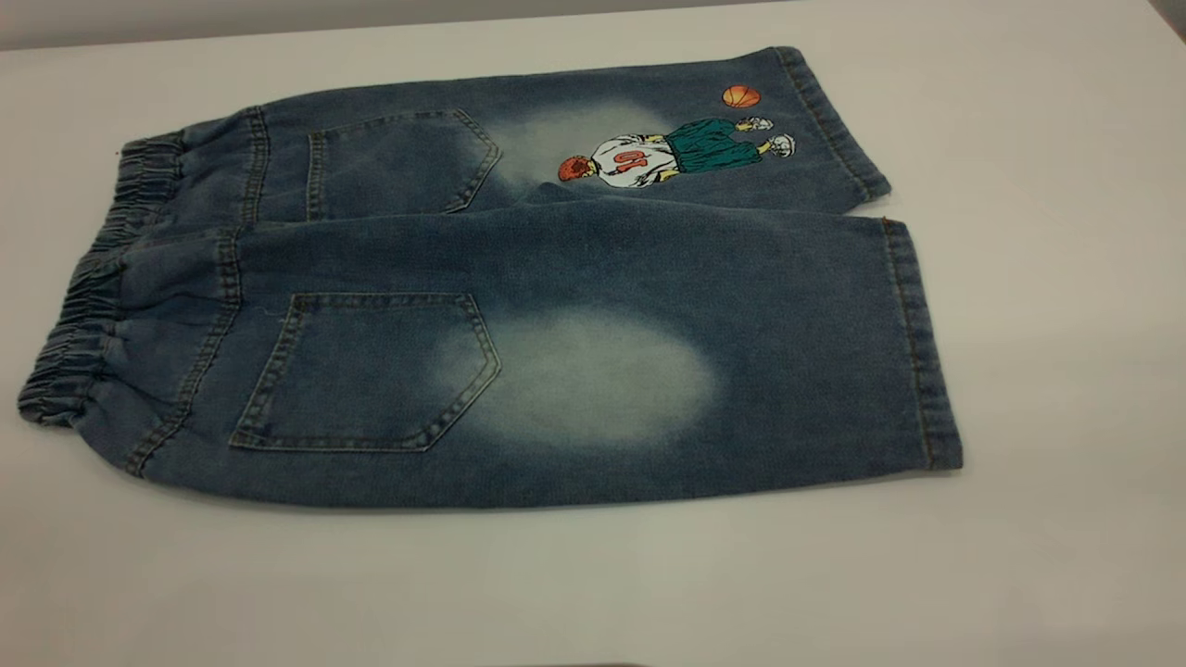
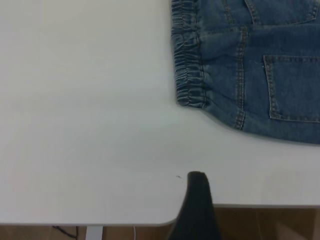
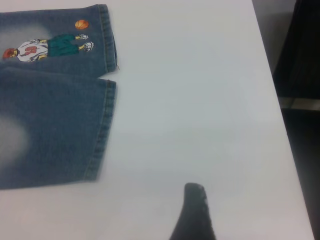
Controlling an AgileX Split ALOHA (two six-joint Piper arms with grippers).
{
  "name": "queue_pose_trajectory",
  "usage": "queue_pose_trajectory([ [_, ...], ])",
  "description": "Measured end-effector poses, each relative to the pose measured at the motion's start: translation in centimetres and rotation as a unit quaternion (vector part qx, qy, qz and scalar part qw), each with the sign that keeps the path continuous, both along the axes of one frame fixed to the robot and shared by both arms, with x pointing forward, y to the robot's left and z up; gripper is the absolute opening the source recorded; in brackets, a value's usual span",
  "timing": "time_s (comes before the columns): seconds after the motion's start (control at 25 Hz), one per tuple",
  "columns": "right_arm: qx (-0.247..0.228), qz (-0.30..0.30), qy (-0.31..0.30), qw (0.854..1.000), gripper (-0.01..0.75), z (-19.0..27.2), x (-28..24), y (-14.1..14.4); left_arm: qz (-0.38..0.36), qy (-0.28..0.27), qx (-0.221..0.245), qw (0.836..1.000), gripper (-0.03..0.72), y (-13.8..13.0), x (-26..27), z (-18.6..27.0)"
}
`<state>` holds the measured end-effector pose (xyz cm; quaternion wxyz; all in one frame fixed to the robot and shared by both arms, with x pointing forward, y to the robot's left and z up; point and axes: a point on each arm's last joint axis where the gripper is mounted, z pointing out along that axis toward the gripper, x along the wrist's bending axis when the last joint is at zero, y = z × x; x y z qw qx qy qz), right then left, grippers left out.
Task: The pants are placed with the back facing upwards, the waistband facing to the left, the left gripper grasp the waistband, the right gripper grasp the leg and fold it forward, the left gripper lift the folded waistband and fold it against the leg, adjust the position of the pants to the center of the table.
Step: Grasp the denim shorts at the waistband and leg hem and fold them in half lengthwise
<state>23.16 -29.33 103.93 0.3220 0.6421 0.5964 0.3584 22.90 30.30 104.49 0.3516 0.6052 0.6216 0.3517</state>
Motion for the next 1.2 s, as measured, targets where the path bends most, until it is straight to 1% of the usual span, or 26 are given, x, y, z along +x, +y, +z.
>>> queue_pose_trajectory([
  [0.48, 0.008, 0.004, 0.000, 1.000, 0.494, 0.0, 0.0, 0.1, 0.000, 0.000, 0.000, 1.000, 0.551, 0.0, 0.0, 0.0],
  [0.72, 0.025, 0.014, -0.003, 1.000, 0.494, 0.4, 0.0, 0.5, 0.003, 0.005, -0.004, 1.000, 0.551, 0.0, 0.2, 0.2],
  [0.88, 0.028, 0.017, -0.011, 0.999, 0.494, 3.2, 0.2, 0.5, 0.016, 0.028, -0.025, 0.999, 0.551, 0.0, 1.8, 1.9],
  [1.12, 0.017, 0.024, -0.002, 1.000, 0.494, 8.2, 2.2, 0.4, 0.019, 0.058, -0.029, 0.998, 0.551, 0.0, 6.4, 5.7],
  [1.2, 0.016, 0.026, 0.011, 0.999, 0.494, 9.2, 3.3, 0.4, 0.020, 0.084, -0.029, 0.996, 0.551, -0.1, 8.5, 6.4],
])
